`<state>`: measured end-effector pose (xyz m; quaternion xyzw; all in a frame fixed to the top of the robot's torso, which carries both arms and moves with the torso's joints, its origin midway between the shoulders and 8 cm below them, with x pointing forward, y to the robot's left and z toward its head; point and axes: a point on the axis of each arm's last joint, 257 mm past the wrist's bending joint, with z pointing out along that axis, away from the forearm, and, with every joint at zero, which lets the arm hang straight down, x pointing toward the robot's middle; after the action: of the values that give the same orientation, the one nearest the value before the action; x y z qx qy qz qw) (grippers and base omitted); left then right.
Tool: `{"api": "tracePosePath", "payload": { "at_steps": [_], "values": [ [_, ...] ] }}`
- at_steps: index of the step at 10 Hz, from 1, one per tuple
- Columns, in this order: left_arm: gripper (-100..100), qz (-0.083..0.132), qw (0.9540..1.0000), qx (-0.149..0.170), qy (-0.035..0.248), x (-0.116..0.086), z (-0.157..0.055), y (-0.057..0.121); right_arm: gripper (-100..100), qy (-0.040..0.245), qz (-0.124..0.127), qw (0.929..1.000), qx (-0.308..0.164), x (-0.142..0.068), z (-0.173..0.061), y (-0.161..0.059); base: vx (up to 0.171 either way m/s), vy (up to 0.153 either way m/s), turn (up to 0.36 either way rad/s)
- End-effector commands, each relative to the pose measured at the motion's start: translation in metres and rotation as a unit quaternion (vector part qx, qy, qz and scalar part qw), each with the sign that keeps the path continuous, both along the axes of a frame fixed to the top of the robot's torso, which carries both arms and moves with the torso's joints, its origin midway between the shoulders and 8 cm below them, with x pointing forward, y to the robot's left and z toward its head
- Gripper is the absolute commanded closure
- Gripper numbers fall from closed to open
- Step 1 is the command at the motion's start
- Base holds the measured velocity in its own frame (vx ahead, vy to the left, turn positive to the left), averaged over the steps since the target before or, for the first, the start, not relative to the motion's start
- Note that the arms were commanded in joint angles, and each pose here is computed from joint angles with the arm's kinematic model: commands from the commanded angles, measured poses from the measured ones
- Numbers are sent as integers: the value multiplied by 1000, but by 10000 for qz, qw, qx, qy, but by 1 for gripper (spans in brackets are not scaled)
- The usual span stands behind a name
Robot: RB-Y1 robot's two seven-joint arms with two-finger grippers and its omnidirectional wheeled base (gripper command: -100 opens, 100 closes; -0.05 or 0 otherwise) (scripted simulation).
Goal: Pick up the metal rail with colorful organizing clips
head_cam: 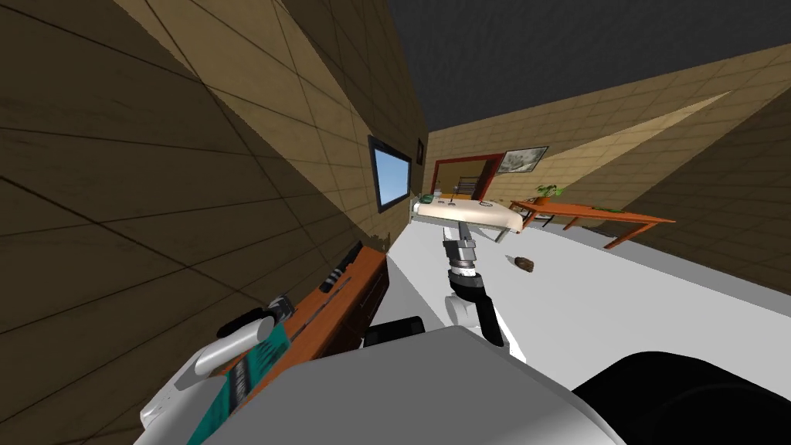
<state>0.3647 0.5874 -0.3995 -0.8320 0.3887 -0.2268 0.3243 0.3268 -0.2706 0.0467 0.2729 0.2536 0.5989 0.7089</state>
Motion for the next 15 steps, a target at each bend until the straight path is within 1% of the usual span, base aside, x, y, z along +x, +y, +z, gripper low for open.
{"api": "tracePosePath", "payload": {
  "at_steps": [1,2,3,4,5,6,7,8,9,10,11,12,13,14,15],
  "values": [
    [-100,235,9993,-161,256,-18,-16,11,0,0,0,10000,0,0,0,0,-28,59,-215],
    [-100,550,9972,-324,377,-34,-24,26,0,1,-1,10000,0,0,0,0,-32,60,-365],
    [-100,610,9961,-384,511,-43,-33,27,0,0,0,10000,0,0,0,0,-31,57,-211],
    [-100,613,9958,-401,544,-44,-34,26,0,1,-1,10000,0,0,0,0,-14,25,9],
    [-100,889,9919,-598,677,-58,-41,36,0,1,-1,10000,0,0,0,0,-19,24,-335],
    [-100,962,9902,-641,778,-67,-49,37,0,0,0,10000,0,0,0,0,-24,42,-234],
    [-100,1210,9853,-836,872,-79,-53,44,0,1,-1,10000,0,0,0,0,-35,55,-351],
    [-100,1295,9826,-890,988,-90,-63,45,0,0,0,10000,0,0,0,0,-37,55,-183],
    [-100,1519,9768,-1085,1054,-100,-65,49,0,1,-1,10000,0,0,0,0,-47,52,-344],
    [-100,1615,9730,-1149,1183,-113,-76,49,0,1,-1,10000,0,0,0,0,-40,54,-173],
    [-100,1822,9661,-1348,1237,-122,-78,51,0,2,-2,10000,-1,0,0,0,-47,51,-237],
    [-100,1857,9645,-1373,1284,-127,-82,50,0,1,-1,10000,0,0,0,0,-36,47,-193],
    [-100,1924,9612,-1421,1375,-136,-89,49,0,1,-1,10000,-1,0,0,0,-13,25,-10],
    [-100,2119,9531,-1626,1426,-145,-93,48,0,2,-2,10000,-1,0,0,0,-31,36,-286],
    [-100,2188,9491,-1678,1520,-155,-100,46,0,1,-1,10000,0,0,0,0,-27,45,-183]
  ]
}}
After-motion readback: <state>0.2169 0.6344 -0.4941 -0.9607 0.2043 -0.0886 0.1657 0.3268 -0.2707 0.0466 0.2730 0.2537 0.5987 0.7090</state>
